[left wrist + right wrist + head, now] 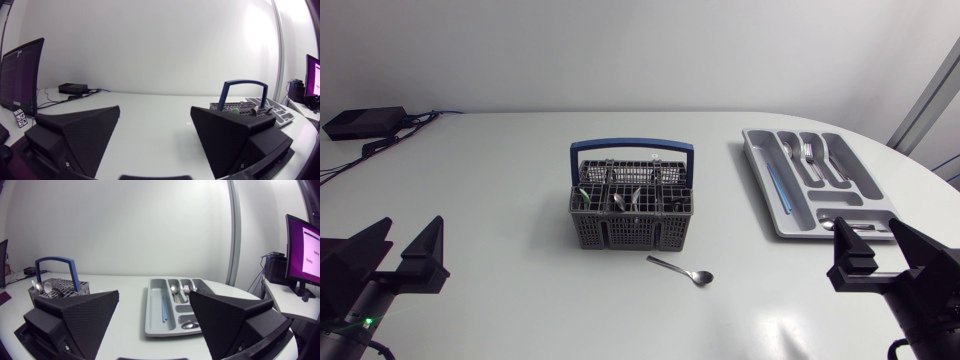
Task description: Unload the cutlery basket into the drawer organizer.
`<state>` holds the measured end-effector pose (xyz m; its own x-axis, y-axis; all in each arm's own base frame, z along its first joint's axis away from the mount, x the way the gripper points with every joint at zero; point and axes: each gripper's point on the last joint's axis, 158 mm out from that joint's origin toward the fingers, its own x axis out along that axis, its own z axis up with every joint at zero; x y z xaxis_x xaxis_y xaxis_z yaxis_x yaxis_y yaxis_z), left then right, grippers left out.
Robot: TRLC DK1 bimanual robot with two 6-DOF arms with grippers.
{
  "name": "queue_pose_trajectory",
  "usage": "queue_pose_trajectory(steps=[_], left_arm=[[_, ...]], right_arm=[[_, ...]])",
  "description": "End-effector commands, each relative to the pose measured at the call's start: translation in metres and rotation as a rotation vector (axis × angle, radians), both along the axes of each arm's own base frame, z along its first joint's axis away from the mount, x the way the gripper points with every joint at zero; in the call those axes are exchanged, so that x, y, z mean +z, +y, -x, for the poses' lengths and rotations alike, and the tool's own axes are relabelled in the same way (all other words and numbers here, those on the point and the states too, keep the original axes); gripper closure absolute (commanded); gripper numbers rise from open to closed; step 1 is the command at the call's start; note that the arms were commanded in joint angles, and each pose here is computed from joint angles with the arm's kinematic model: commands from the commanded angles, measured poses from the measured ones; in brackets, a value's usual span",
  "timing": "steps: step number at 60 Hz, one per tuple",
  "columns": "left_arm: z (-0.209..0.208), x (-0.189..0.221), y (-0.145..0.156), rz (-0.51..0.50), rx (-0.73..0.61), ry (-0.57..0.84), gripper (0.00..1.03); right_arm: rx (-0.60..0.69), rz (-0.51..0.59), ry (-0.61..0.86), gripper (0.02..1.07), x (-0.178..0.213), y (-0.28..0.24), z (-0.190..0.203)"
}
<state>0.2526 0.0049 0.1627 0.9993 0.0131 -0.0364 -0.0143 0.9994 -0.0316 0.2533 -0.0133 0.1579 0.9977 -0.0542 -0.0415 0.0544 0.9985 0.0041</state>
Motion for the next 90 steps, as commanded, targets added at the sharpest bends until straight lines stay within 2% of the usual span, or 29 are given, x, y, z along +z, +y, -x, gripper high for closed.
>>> queue_pose_trajectory(steps=[1,12,26,44,54,60,66,72,78,80,90], left_arm=[[0.004,0.026,0.004,0.018,0.018,-0.049,0.04],[0.005,0.043,0.003,0.019,0.014,-0.062,0.05],[-0.008,0.054,-0.001,0.061,0.001,0.005,0.05],[-0.042,0.040,-0.015,0.117,-0.033,0.239,0.05],[-0.052,0.026,-0.025,0.089,-0.033,0.369,0.05],[-0.058,0.016,-0.029,0.071,-0.041,0.458,0.05],[-0.060,0.004,-0.037,0.031,-0.069,0.524,0.05],[-0.060,-0.006,-0.048,-0.011,-0.111,0.563,0.04],[-0.057,-0.013,-0.057,-0.078,-0.161,0.611,0.04],[-0.057,-0.014,-0.063,-0.091,-0.186,0.621,0.04],[-0.062,-0.024,-0.071,-0.099,-0.214,0.662,0.05]], right_arm=[[-0.004,-0.024,-0.052,0.06,0.022,0.000,0.002],[0.010,-0.024,-0.049,0.06,0.040,0.003,0.000],[0.040,-0.026,0.016,0.06,0.054,0.011,-0.017],[0.101,-0.016,0.173,0.07,0.056,0.034,-0.049],[0.124,0.009,0.274,0.07,0.052,0.048,-0.062],[0.157,0.030,0.389,0.07,0.041,0.061,-0.072],[0.205,0.100,0.514,0.07,0.021,0.075,-0.080],[0.256,0.159,0.574,0.07,0.008,0.088,-0.082],[0.369,0.265,0.643,0.07,-0.011,0.113,-0.079],[0.447,0.298,0.670,0.07,-0.020,0.125,-0.076],[0.608,0.417,0.747,0.07,-0.048,0.151,-0.066]])
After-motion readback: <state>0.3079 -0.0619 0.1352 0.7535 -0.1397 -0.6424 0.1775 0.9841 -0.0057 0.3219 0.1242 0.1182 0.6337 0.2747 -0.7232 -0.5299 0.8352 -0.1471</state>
